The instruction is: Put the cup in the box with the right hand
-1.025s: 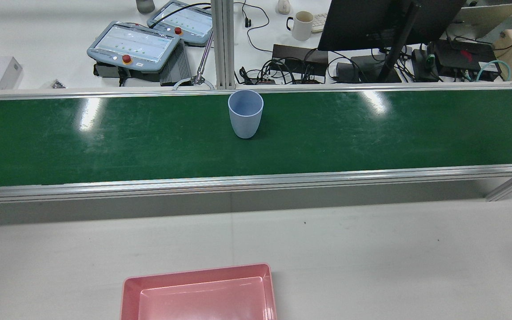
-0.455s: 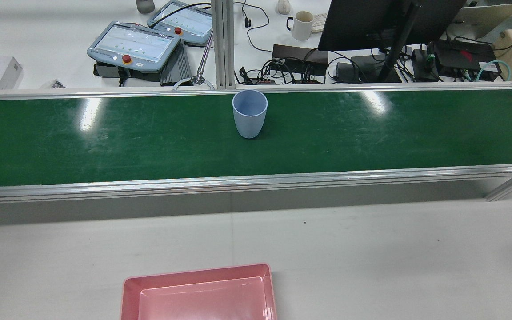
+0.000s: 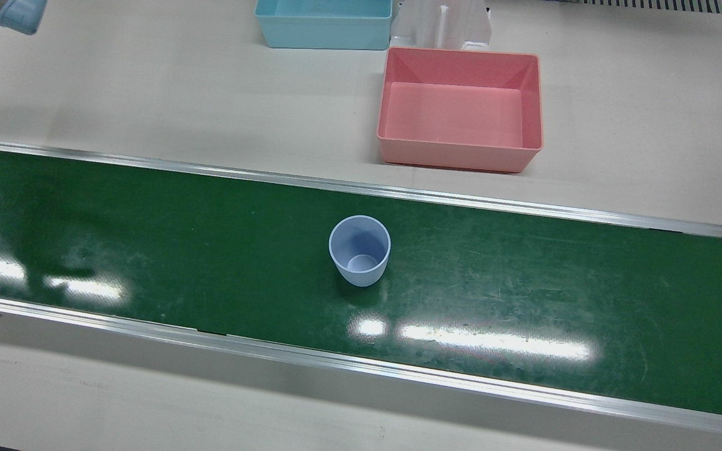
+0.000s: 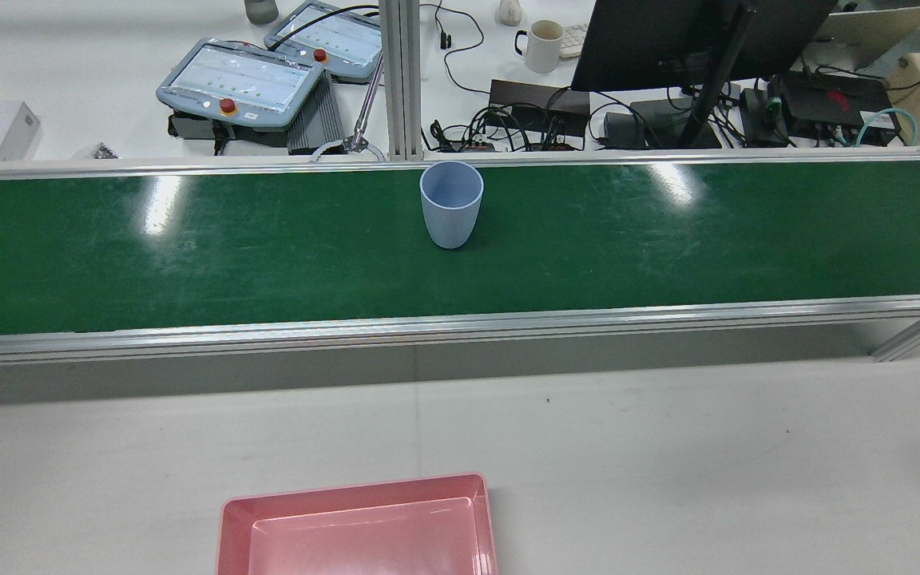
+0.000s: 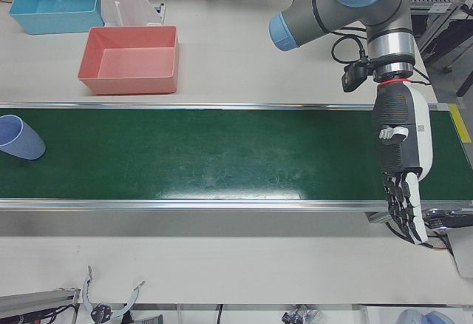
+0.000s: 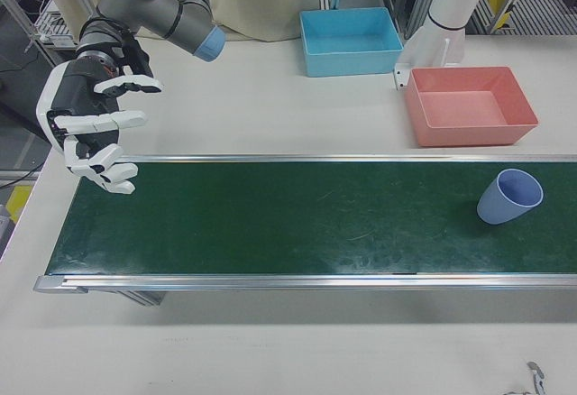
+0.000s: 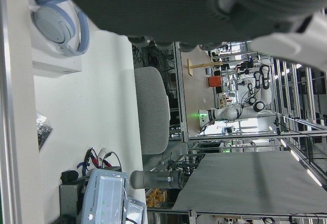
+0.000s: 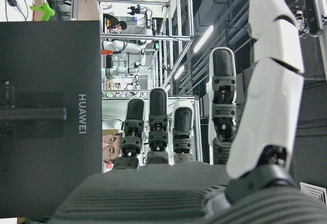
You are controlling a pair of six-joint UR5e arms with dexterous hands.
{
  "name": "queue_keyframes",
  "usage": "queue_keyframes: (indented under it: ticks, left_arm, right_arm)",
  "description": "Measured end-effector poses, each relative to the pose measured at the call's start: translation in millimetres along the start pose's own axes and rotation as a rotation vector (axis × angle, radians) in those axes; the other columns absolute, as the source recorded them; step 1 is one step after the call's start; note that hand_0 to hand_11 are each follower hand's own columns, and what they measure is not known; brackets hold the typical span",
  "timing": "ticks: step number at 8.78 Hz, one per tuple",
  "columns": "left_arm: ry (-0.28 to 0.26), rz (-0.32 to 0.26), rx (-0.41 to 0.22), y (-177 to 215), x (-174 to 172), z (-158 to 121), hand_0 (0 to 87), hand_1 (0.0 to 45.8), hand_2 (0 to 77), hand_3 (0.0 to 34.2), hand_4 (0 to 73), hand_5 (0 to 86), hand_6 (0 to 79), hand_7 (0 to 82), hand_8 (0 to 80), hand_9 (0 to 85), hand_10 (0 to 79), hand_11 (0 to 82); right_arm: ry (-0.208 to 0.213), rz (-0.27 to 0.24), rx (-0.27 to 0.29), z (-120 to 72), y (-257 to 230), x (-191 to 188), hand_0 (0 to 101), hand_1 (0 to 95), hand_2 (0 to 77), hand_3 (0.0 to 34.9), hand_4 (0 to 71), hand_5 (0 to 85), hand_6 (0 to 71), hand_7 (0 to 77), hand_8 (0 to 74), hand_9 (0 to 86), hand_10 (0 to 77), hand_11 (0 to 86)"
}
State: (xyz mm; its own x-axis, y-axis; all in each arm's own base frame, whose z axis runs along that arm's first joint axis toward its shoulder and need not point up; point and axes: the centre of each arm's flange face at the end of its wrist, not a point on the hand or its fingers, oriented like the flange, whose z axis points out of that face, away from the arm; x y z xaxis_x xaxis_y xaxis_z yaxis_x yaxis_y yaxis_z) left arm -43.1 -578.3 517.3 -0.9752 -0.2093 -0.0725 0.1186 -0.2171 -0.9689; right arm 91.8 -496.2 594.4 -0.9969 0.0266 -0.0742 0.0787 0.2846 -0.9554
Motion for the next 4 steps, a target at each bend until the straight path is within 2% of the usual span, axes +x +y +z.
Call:
queue_keyframes:
  ticks: [2, 4]
  left_arm:
    - [0.000, 0.000, 0.000, 0, 0, 0, 0.0, 0.5, 0.5, 0.0, 0.0, 0.0, 0.0, 0.0, 0.0, 0.5, 0.0, 0.0]
    - [0.000, 0.000, 0.000, 0, 0, 0, 0.0, 0.5, 0.5, 0.0, 0.0, 0.0, 0.0, 0.0, 0.0, 0.5, 0.0, 0.0]
  right_arm:
    - [0.026, 0.010, 0.047, -4.5, -24, 14, 56, 20.7, 17.5, 0.0, 51.8, 7.6, 16.4, 67.1, 24.0, 39.3, 19.1, 28.9]
    - [0.040, -0.006, 0.059, -2.7, -33, 23, 56, 20.7, 17.5, 0.0, 51.8, 7.6, 16.9, 67.1, 24.5, 39.3, 20.2, 30.0]
